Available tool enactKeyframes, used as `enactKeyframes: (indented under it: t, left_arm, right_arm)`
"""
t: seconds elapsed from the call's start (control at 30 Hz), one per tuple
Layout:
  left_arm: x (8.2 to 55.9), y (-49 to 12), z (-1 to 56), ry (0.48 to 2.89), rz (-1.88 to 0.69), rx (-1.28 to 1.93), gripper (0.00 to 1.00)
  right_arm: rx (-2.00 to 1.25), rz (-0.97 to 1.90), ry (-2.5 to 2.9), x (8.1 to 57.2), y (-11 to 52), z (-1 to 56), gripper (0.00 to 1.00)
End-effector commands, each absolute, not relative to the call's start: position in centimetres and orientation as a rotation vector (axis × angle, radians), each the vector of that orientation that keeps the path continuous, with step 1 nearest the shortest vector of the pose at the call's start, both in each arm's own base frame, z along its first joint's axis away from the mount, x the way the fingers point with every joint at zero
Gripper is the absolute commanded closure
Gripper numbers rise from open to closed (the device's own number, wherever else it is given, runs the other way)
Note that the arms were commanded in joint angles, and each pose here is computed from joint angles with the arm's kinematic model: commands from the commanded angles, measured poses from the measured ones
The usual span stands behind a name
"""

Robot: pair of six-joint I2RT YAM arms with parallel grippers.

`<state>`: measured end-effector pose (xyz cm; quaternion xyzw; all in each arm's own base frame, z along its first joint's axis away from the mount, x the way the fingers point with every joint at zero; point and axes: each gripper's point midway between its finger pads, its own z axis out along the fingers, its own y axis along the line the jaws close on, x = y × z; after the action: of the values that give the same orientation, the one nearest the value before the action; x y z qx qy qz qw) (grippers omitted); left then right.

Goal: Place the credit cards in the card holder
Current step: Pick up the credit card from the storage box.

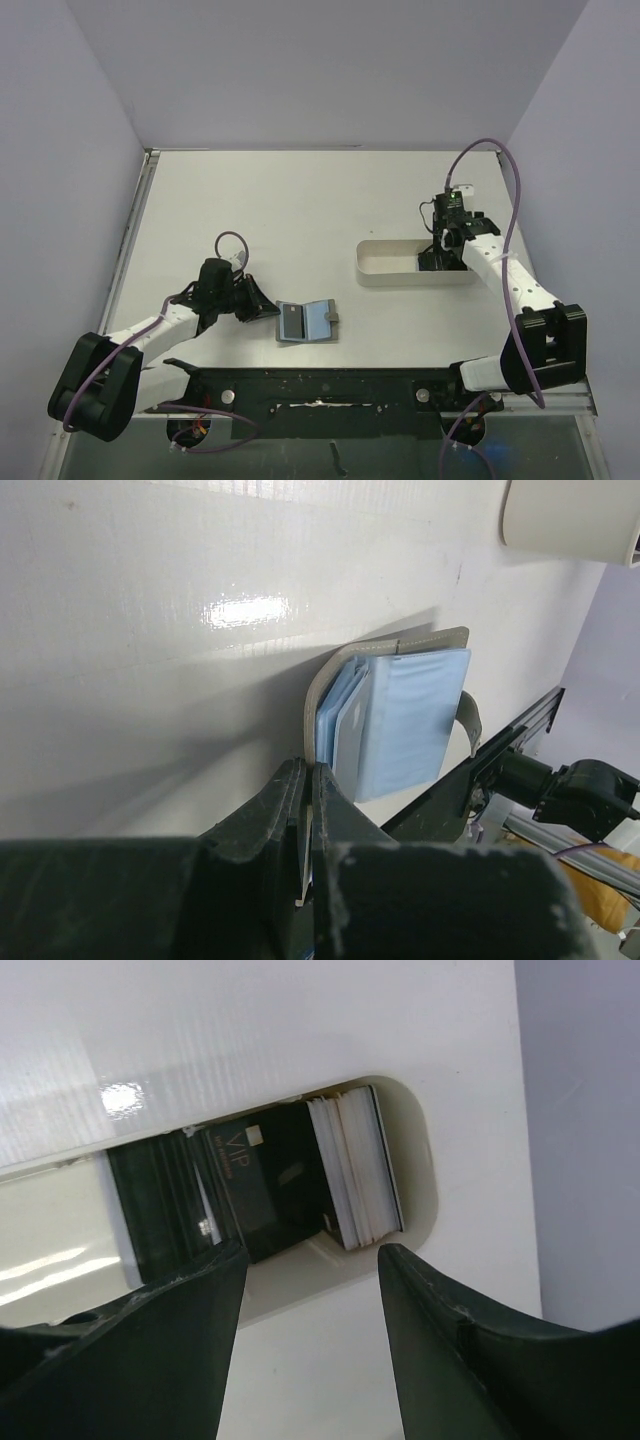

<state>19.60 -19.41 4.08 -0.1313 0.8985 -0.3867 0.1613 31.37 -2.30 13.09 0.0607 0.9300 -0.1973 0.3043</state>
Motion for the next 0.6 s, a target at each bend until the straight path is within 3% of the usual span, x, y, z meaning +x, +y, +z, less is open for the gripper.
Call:
enactKeyframes:
  t: [0.0, 0.57]
  left_arm:
    - [20.6, -20.5, 6.1, 2.484, -1.185, -0.292, 1.00]
    - [20.6, -20.5, 6.1, 2.478, -1.187, -0.297, 1.00]
  right_arm:
    - [0.090, -0.631, 2.414, 32.2, -4.9, 13.6, 0.44]
    - [0.050, -0.697, 2.497, 34.0, -6.5, 9.1, 0.48]
